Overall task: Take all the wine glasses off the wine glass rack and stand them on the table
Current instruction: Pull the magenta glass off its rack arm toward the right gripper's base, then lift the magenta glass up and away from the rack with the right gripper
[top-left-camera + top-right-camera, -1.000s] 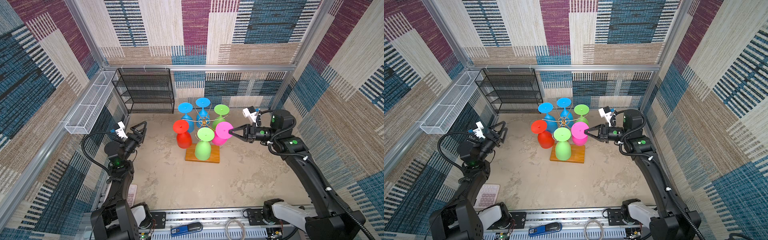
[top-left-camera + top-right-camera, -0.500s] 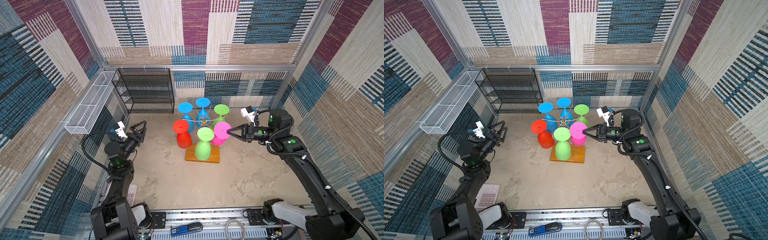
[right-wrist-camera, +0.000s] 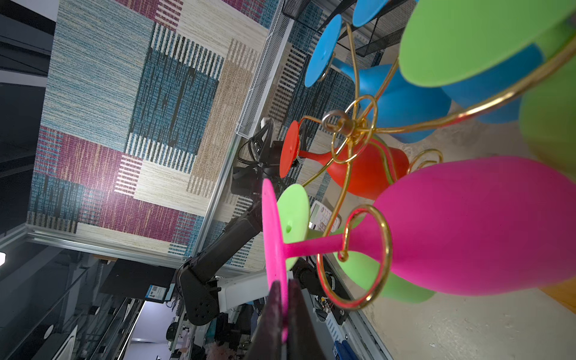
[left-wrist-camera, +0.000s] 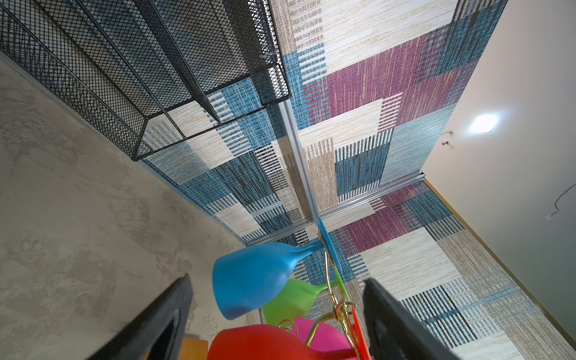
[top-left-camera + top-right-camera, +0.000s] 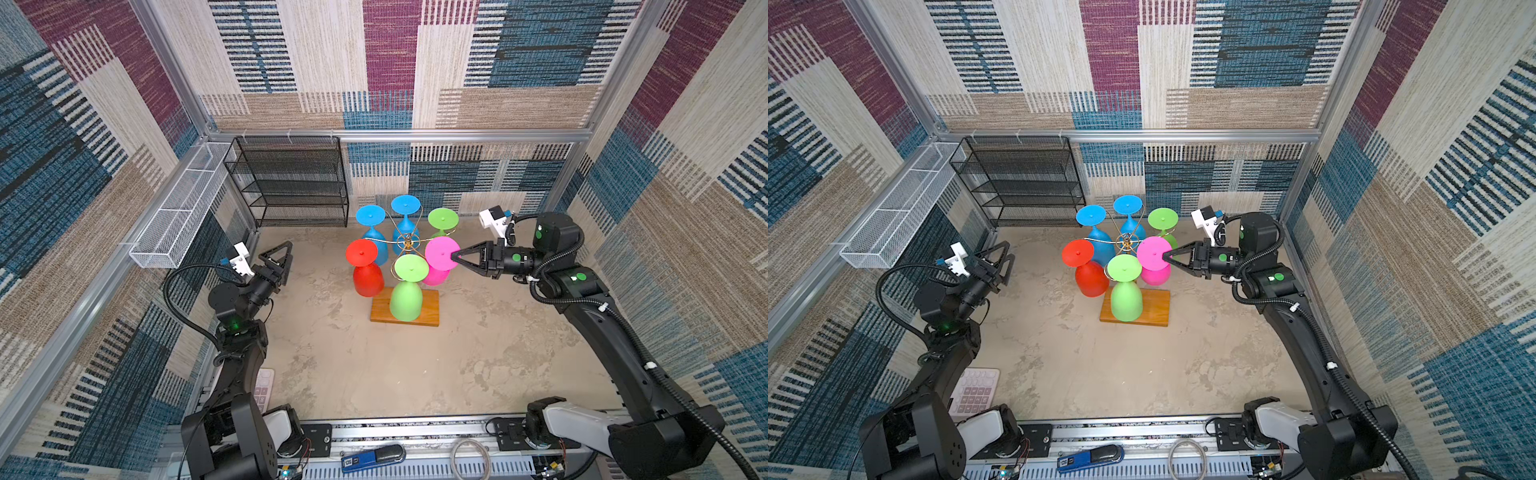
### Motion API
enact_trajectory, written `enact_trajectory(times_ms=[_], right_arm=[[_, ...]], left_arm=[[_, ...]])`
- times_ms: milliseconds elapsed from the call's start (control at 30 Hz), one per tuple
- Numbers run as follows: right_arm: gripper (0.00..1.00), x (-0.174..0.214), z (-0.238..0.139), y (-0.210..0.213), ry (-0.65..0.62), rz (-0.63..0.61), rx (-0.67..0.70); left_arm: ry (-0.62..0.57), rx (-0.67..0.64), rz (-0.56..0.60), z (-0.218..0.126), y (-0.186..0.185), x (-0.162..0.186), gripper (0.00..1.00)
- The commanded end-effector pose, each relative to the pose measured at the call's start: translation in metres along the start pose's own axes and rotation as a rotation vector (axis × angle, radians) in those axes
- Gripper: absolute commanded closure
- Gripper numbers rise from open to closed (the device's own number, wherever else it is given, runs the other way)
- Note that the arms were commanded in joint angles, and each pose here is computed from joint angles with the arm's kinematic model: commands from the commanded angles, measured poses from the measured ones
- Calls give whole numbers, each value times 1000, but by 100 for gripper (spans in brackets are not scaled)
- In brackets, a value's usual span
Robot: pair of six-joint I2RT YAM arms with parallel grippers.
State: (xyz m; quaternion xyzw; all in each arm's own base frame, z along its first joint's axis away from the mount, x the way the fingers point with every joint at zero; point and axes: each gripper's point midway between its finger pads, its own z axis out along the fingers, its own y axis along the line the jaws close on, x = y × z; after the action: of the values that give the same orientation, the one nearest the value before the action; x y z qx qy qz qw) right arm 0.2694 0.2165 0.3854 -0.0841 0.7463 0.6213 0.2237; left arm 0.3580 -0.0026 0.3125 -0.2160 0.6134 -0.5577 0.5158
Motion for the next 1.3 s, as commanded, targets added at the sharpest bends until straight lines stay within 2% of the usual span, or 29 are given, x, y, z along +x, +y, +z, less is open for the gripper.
enact_trajectory(times_ms=[0, 600, 967, 1267], right_arm=[[100, -11, 0, 6, -41, -36, 3], [100, -25, -1, -6, -115, -47, 68], [100, -34, 0, 1, -145, -54, 28], [100, -43, 1, -6, -185, -46, 54]], left_arm=[[12, 40, 33, -1, -10, 1, 12], [25, 66, 54, -1, -21, -1, 12], [26, 86, 59, -1, -28, -3, 12], [29, 119, 81, -2, -42, -4, 12]])
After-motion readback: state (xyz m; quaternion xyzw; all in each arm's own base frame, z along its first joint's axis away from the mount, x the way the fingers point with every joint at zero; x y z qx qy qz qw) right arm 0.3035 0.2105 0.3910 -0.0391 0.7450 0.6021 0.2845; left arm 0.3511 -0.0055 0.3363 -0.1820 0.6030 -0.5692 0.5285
